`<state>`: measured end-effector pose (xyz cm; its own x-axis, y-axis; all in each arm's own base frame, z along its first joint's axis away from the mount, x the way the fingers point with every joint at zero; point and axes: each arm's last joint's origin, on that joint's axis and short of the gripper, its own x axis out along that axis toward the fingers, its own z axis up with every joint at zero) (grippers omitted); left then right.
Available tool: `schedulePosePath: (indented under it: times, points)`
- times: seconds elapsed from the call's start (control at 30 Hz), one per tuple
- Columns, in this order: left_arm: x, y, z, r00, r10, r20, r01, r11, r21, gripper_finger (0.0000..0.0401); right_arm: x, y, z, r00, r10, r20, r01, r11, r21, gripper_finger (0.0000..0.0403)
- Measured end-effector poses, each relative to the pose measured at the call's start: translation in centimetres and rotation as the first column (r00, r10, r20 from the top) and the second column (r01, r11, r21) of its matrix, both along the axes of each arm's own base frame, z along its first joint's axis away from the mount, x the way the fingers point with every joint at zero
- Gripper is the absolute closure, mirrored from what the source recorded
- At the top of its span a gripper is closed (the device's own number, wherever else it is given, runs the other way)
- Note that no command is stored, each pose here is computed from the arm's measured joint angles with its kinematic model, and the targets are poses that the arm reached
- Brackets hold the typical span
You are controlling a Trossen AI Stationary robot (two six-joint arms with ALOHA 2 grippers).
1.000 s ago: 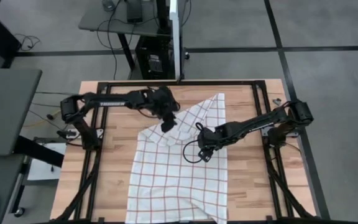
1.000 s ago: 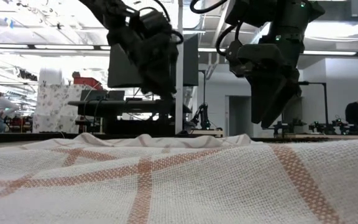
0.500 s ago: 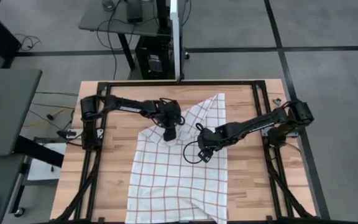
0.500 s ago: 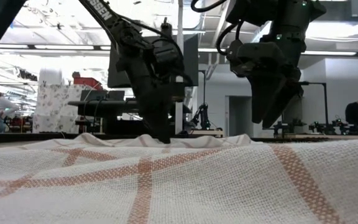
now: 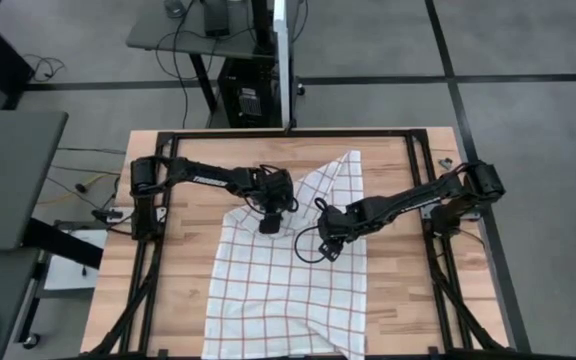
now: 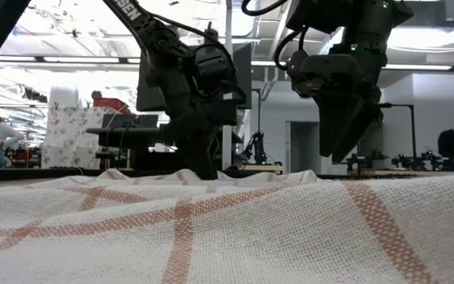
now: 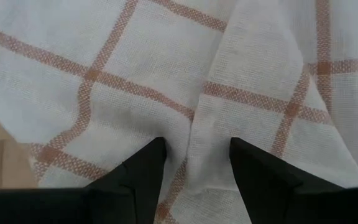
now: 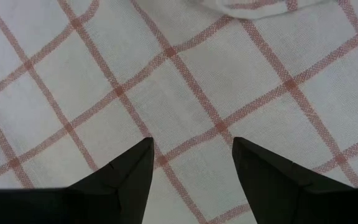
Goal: Roll towel
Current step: Roll the white towel
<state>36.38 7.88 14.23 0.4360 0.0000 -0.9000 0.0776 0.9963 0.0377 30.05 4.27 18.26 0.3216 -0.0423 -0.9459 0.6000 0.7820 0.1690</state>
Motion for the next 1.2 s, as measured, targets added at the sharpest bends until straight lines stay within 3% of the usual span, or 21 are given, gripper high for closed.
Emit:
schedulePosePath:
  times: [0.27, 0.53, 0.77, 0.9, 1.2]
  points:
    - [-0.2, 0.2, 2.7, 0.998, 0.047, 0.044, -0.051, 0.995, 0.088, 0.0233, 0.0, 0.0, 0.0, 1.0, 0.001, 0.0, -0.001, 1.0, -0.002, 0.019]
    - [-0.2, 0.2, 0.3, 0.999, 0.032, -0.035, -0.03, 0.999, 0.043, 0.0233, 0.0, 0.0, 0.0, 1.0, 0.002, 0.0, -0.002, 1.0, -0.004, 0.019]
    - [-0.3, 0.1, 0.4, 0.998, 0.042, -0.053, -0.04, 0.999, 0.035, 0.0238, 0.0, 0.0, 0.0, 1.0, 0.0, 0.0, 0.0, 1.0, -0.013, 0.019]
    - [-0.4, 0.1, 0.4, 0.997, 0.041, -0.063, -0.037, 0.998, 0.053, 0.027, 0.0, 0.0, 0.0, 1.0, 0.005, -0.001, -0.005, 1.0, -0.022, 0.019]
    - [-0.5, 0.1, 0.6, 0.996, 0.055, -0.063, -0.051, 0.996, 0.068, 0.0381, 0.0, -0.1, 0.0, 1.0, 0.007, -0.003, -0.007, 1.0, -0.025, 0.019]
